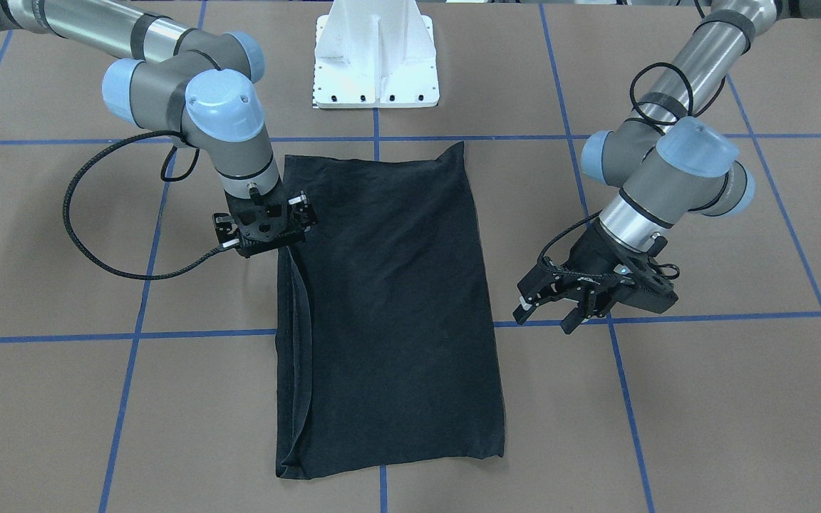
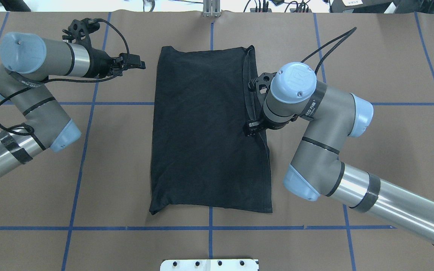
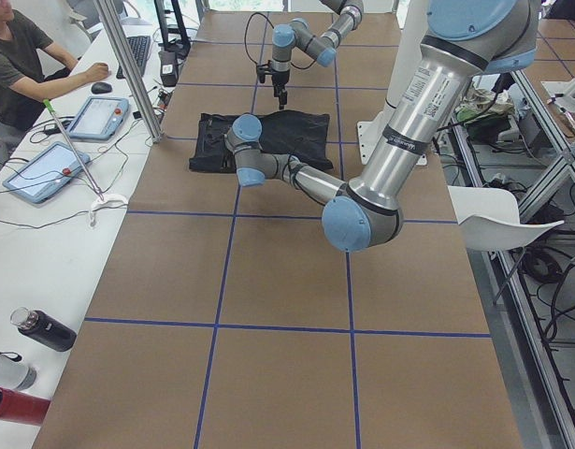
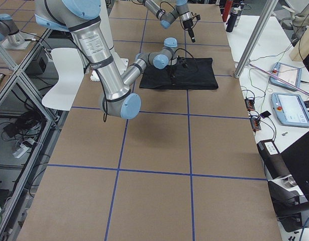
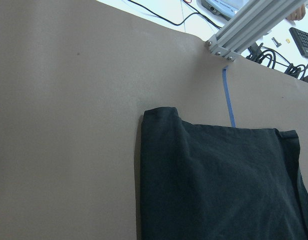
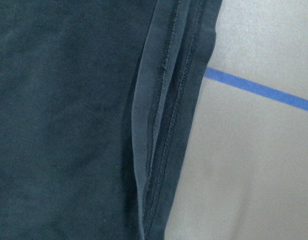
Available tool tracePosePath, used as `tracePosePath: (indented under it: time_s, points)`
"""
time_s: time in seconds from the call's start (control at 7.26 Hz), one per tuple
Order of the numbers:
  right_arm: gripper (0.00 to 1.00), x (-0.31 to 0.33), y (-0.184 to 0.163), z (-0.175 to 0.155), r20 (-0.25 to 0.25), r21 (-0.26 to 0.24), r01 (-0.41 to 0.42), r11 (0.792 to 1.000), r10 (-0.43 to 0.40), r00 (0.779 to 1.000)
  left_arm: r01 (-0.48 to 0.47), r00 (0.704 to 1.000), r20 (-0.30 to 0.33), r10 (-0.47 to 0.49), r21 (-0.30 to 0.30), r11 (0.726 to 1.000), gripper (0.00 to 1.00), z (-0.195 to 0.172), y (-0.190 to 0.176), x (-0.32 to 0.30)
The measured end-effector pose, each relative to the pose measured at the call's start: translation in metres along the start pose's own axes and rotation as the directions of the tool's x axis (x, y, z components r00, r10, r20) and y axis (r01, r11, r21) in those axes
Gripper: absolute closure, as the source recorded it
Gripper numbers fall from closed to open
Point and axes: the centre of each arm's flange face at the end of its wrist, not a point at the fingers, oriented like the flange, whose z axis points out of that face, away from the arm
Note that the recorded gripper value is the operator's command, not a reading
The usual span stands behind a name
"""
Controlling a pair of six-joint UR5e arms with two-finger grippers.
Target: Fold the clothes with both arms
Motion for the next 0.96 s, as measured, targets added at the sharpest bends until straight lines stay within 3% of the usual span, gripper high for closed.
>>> tracePosePath:
  time_s: [0.55,0.96]
  points:
    - [0.00,0.014,-0.031,0.028,-0.045,-0.004,-0.012,1.000,0.012,0.999,-0.001,1.000,-0.001,0.001,0.000,1.000,0.00,0.000,0.000,0.000]
    - [0.00,0.031,-0.042,0.045,-0.043,0.005,-0.018,1.000,0.018,0.999,-0.005,1.000,-0.001,0.005,-0.001,1.000,0.00,-0.001,0.000,0.000]
